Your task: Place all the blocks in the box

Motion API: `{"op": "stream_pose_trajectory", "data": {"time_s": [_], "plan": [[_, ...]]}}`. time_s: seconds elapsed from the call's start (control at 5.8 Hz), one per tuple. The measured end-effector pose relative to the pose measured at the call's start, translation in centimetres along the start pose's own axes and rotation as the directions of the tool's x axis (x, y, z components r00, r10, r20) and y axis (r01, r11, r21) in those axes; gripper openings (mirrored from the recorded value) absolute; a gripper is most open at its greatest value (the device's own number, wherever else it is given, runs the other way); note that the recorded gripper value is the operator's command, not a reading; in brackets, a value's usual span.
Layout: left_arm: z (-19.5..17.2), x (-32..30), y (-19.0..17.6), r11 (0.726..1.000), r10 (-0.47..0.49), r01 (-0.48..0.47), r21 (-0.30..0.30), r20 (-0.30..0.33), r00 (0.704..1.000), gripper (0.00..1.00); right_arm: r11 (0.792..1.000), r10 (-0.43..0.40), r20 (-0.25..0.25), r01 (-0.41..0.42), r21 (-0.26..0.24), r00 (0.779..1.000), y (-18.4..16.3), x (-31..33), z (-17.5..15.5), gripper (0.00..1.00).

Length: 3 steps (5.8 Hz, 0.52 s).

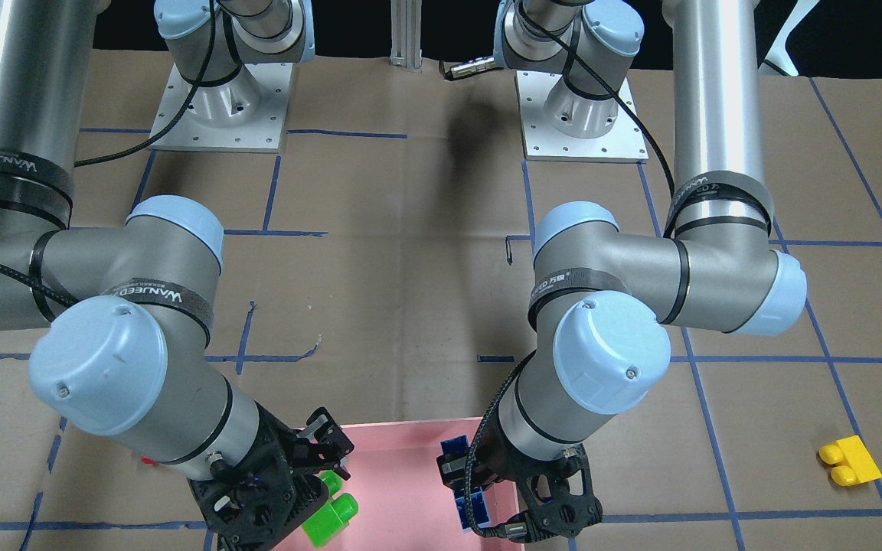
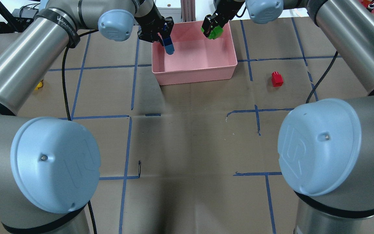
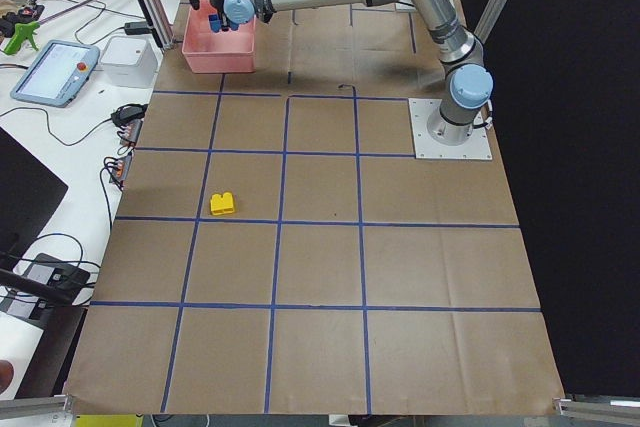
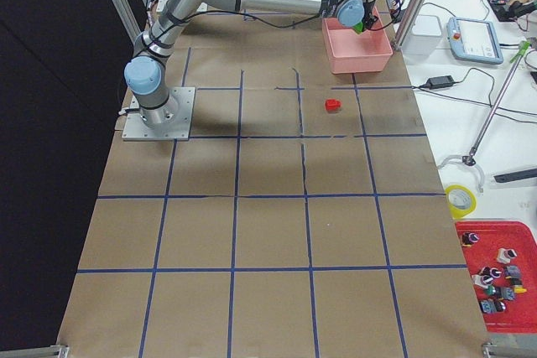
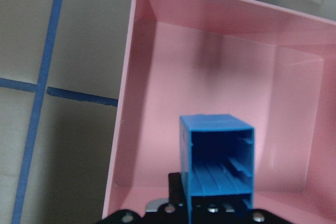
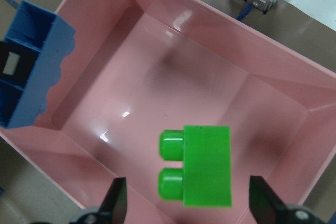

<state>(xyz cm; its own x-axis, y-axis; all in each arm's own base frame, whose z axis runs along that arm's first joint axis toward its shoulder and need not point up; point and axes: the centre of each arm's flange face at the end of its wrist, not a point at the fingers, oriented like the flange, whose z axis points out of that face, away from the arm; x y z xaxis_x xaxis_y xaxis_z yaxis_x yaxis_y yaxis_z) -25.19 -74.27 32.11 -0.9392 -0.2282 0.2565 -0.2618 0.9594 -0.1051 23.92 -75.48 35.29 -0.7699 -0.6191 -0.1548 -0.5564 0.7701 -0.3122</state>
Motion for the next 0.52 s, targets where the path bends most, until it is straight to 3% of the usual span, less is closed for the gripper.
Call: {"op": "stream_pose_trajectory", "data": {"time_s": [0.52], "plan": [[-2.6, 0.2, -0.2, 0.998, 0.016, -0.015, 0.053, -0.014, 1.0, 0.99, 1.0, 0.021, -0.007, -0.021, -0.008, 1.0, 1.1, 1.1, -1.4, 1.0]]}}
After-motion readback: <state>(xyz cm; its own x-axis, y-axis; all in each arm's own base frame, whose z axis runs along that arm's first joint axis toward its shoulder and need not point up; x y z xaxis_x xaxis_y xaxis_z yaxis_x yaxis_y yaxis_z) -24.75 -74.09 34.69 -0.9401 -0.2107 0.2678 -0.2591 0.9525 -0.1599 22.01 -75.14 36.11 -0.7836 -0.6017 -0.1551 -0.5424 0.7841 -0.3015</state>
